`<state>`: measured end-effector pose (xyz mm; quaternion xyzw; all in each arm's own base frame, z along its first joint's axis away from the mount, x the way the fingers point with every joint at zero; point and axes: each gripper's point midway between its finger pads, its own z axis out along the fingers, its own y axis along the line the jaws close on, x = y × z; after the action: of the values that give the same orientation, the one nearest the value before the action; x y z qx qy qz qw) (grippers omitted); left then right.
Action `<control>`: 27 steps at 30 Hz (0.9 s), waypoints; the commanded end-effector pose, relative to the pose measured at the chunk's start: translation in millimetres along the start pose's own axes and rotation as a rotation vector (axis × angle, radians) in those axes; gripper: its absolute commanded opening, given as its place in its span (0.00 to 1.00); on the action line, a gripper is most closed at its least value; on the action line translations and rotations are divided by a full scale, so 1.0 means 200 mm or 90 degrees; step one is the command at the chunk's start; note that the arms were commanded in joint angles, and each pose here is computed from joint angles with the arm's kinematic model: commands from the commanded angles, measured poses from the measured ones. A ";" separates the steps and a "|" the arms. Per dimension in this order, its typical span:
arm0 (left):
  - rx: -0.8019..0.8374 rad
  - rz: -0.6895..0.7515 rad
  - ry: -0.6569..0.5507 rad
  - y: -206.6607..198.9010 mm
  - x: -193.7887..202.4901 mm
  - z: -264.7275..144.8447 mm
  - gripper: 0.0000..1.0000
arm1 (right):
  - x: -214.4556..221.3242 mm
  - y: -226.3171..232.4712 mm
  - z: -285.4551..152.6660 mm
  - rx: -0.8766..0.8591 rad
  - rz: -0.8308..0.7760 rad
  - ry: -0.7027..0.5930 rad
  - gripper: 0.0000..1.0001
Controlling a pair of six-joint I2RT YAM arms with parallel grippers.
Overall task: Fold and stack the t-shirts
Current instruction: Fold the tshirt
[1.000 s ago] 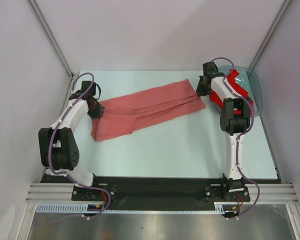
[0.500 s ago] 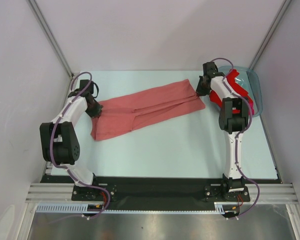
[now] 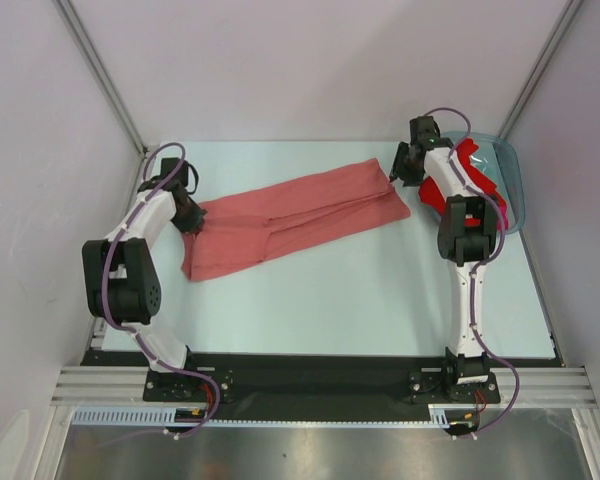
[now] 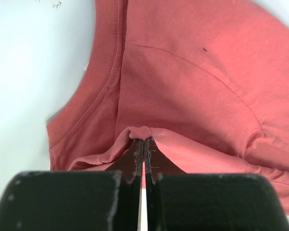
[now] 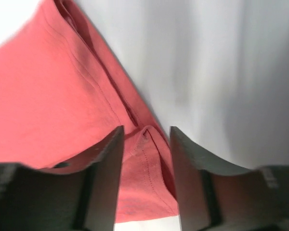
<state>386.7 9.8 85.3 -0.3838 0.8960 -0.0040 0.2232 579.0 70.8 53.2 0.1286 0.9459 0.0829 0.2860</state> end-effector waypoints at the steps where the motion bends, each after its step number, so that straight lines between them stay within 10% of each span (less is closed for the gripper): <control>1: 0.010 0.004 -0.036 -0.03 -0.12 -0.03 0.02 | -0.14 0.01 -0.11 -0.004 0.002 -0.038 0.50; 7: -0.011 0.009 -0.076 0.02 -0.17 -0.11 0.69 | -0.19 0.03 -0.30 -0.004 0.004 -0.052 0.64; 11: -0.021 0.018 -0.116 0.08 -0.20 -0.23 0.89 | -0.17 0.06 -0.44 -0.019 0.025 -0.050 0.67; 17: 0.082 0.035 -0.082 0.08 -0.02 -0.34 0.72 | 0.03 0.01 -0.45 -0.003 0.028 0.003 0.65; 21: 0.188 0.024 -0.032 0.01 0.16 -0.28 0.33 | 0.16 0.04 -0.47 -0.028 0.014 0.022 0.43; 27: 0.169 0.030 0.041 0.07 0.33 -0.11 0.29 | 0.28 0.05 -0.37 -0.037 -0.015 0.048 0.22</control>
<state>317.5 -18.7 81.1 -0.3367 0.9060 -0.0919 0.2394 484.1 80.8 75.0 0.1262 0.9618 0.0939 0.2242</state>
